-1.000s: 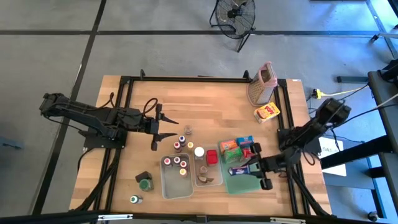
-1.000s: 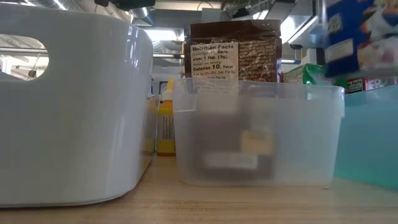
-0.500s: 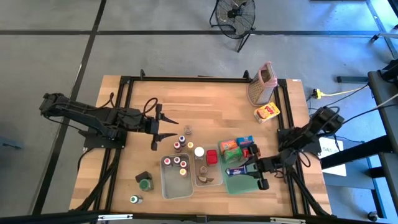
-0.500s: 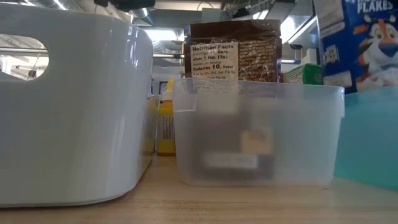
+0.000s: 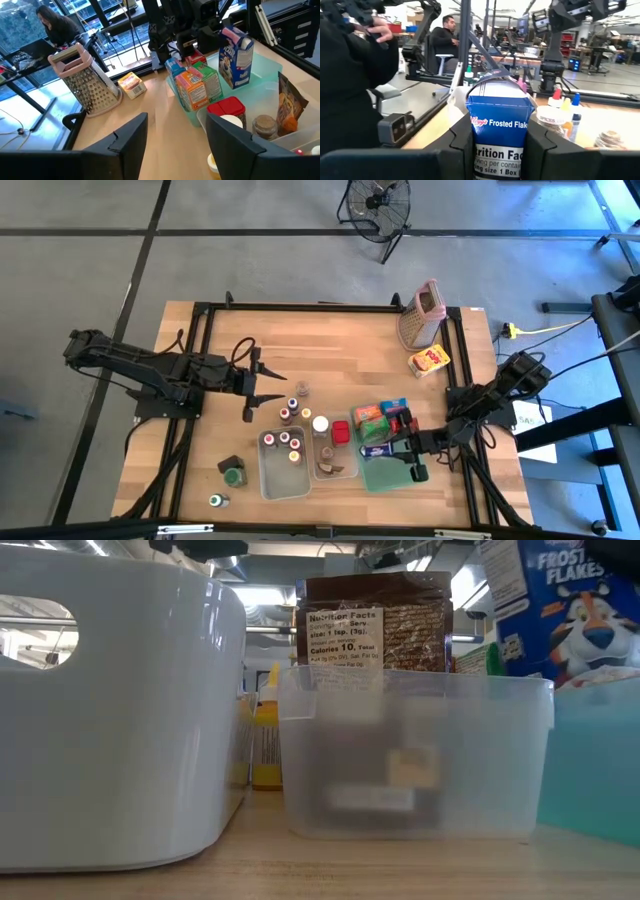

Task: Pick & Place Kitchen Items
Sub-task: Put the blue cereal box into the blue bin

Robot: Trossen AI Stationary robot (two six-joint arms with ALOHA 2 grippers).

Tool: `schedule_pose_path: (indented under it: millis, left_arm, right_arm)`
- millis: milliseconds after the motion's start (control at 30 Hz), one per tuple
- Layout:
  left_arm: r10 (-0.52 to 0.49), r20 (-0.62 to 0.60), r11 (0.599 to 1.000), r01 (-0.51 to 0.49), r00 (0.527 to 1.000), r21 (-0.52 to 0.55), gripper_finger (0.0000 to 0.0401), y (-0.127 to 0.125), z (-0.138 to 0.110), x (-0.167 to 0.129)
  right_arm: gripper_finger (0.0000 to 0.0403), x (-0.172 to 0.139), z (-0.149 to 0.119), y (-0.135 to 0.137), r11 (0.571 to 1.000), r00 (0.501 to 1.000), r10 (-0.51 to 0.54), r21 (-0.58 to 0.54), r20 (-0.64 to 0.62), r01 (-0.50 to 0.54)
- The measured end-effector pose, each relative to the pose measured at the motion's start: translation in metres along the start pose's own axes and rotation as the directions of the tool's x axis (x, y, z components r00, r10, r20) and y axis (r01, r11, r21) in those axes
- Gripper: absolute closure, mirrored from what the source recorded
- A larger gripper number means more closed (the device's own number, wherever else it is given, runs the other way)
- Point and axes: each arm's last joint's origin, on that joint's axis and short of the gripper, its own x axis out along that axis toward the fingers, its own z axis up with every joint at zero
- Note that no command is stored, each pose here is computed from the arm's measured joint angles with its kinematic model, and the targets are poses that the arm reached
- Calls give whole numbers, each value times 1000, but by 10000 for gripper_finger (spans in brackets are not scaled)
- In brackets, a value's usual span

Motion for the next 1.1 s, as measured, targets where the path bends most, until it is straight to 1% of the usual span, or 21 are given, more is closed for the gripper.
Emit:
schedule_pose_path:
  millis: [533, 667, 900, 1100]
  left_arm:
    - [0, 1, 1000, 0, 1000, 0, 205, 0, 0, 0]
    - [0, 2, 1000, 0, 1000, 0, 204, 0, 0, 0]
    - [1, 2, 1000, -1, 1000, 0, 205, 0, 0, 0]
    - [1, 3, 1000, -1, 1000, 0, 205, 0, 0, 0]
  right_arm:
    - [296, 0, -3, 0, 1000, 1000, -11, 1, -24, 11]
    - [296, 1, -3, -3, 998, 998, -56, 37, -29, 57]
    - [295, 5, -5, -10, 992, 995, -92, 88, -44, 95]
    - [279, 5, -5, -11, 989, 994, -100, 102, -47, 104]
